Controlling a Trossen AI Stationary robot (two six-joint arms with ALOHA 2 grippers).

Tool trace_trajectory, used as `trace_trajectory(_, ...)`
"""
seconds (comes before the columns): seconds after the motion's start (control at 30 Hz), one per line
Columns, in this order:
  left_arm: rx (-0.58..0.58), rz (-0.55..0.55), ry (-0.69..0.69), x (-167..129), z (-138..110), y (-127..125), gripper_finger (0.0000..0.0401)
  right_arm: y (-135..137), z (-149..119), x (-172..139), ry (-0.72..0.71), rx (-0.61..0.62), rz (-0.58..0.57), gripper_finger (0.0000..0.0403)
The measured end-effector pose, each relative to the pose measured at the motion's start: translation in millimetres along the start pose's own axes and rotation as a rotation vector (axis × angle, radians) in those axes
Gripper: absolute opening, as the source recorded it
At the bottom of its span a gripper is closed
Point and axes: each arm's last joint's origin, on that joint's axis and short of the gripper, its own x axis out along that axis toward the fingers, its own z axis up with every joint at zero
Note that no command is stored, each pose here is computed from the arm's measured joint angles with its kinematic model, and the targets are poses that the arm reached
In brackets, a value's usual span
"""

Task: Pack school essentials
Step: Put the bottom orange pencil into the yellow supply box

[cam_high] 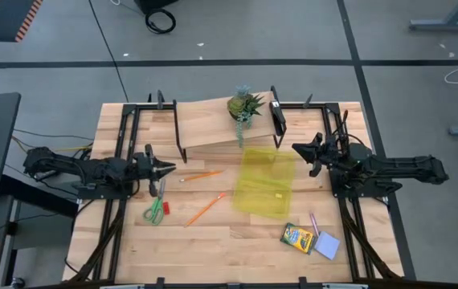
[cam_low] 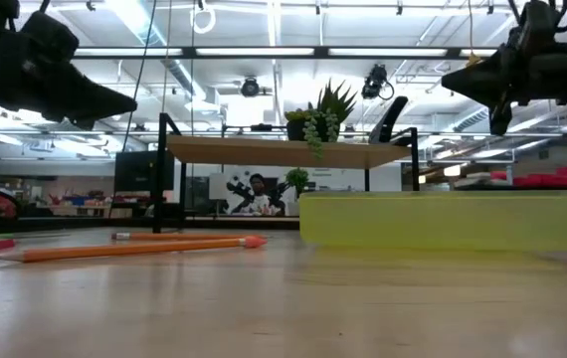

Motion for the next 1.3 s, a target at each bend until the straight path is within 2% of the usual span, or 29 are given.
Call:
trace_trajectory(0.1, -0.279, 0.076, -0.077, -0.3, 6.7, 2.4, 0.0049, 0.0, 0.3, 0.0, -0.004, 0.219, -0.001, 0.0023)
trace_trajectory(0.23, -0.656, 0.064, -0.107, -0.5, 8.1, 2.6, 0.0041, 1.7, 6.6, -0.2, -0.075, 0.482, 0.013, 0.0023)
trace_trajectory(0.33, -0.840, 0.049, -0.114, -0.5, 8.5, 2.4, 0.0036, 7.1, 20.4, 0.1, -0.125, 0.518, 0.022, 0.0023)
trace_trajectory(0.4, -0.888, 0.035, -0.108, -0.5, 8.3, 2.0, 0.0032, 12.9, 33.4, 1.1, -0.146, 0.492, 0.029, 0.0023)
trace_trajectory(0.5, -0.876, 0.034, -0.081, -0.3, 6.4, 1.6, 0.0030, 21.9, 51.5, 4.8, -0.125, 0.395, 0.008, 0.0023)
trace_trajectory(0.7, -0.738, 0.144, 0.101, 2.3, 13.7, 0.7, 0.0049, 38.6, 79.3, 20.4, 0.016, 0.243, -0.084, 0.0023)
trace_trajectory(0.83, -0.634, 0.181, 0.241, 8.1, 16.5, -2.8, 0.0065, 49.4, 87.7, 35.3, 0.132, 0.124, -0.046, 0.0023)
trace_trajectory(0.97, -0.589, 0.206, 0.344, 15.8, 14.5, -6.8, 0.0073, 57.5, 93.5, 47.9, 0.179, 0.041, 0.005, 0.0023)
trace_trajectory(1.1, -0.598, 0.220, 0.384, 23.0, 9.8, -10.3, 0.0070, 60.1, 94.3, 50.4, 0.205, 0.043, 0.044, 0.0023)
trace_trajectory(1.3, -0.541, 0.138, 0.422, 32.7, 7.0, -16.8, 0.0075, 61.8, 97.9, 44.9, 0.207, 0.053, 0.104, 0.0023)
